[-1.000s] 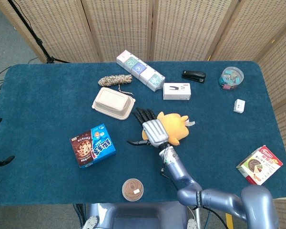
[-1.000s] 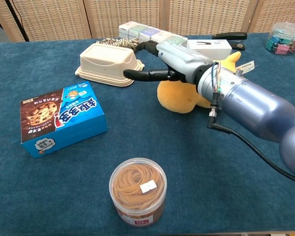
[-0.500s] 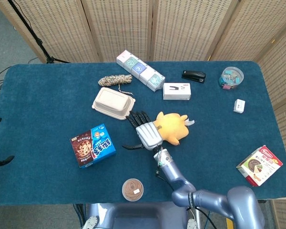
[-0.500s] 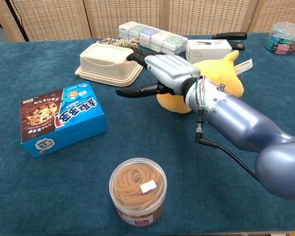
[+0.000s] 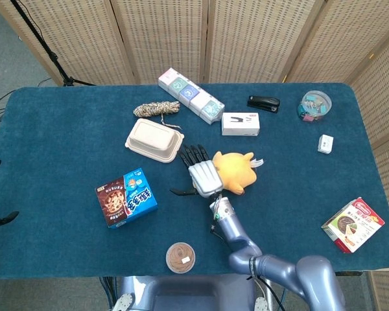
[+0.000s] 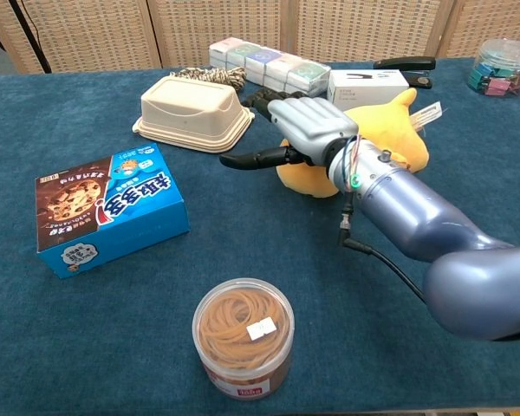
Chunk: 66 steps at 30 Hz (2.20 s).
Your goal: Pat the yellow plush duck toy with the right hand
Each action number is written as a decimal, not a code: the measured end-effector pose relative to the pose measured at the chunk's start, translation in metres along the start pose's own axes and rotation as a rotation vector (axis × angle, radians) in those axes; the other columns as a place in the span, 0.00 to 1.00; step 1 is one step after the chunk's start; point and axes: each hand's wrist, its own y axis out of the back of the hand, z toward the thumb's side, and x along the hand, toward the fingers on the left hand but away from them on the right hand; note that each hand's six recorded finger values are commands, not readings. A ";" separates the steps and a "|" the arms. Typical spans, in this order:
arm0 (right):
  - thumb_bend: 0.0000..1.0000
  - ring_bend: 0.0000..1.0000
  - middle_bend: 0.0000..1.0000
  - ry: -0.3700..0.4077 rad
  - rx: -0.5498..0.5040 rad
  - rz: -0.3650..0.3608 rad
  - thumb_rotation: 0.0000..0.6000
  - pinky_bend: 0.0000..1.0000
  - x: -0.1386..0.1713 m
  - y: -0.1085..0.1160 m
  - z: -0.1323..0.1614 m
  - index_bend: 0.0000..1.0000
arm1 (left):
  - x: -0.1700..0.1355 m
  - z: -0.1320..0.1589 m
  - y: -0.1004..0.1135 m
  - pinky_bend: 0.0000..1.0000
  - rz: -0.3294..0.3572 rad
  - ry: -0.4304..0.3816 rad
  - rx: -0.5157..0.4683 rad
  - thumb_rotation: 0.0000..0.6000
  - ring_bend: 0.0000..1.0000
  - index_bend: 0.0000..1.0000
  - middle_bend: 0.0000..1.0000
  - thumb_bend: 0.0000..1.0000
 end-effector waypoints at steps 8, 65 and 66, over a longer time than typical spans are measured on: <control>0.00 0.00 0.00 -0.127 -0.149 0.079 0.12 0.00 0.006 0.006 -0.041 0.00 | 0.000 0.002 -0.002 0.00 -0.005 -0.003 0.008 1.00 0.00 0.00 0.00 0.00; 0.00 0.00 0.00 -0.116 0.216 -0.135 0.12 0.00 0.175 0.145 -0.151 0.00 | -0.020 -0.002 -0.007 0.00 -0.018 -0.012 0.009 1.00 0.00 0.00 0.00 0.00; 0.00 0.00 0.00 -0.124 0.223 -0.137 0.12 0.00 0.184 0.147 -0.158 0.00 | -0.021 -0.002 -0.008 0.00 -0.018 -0.013 0.010 1.00 0.00 0.00 0.00 0.00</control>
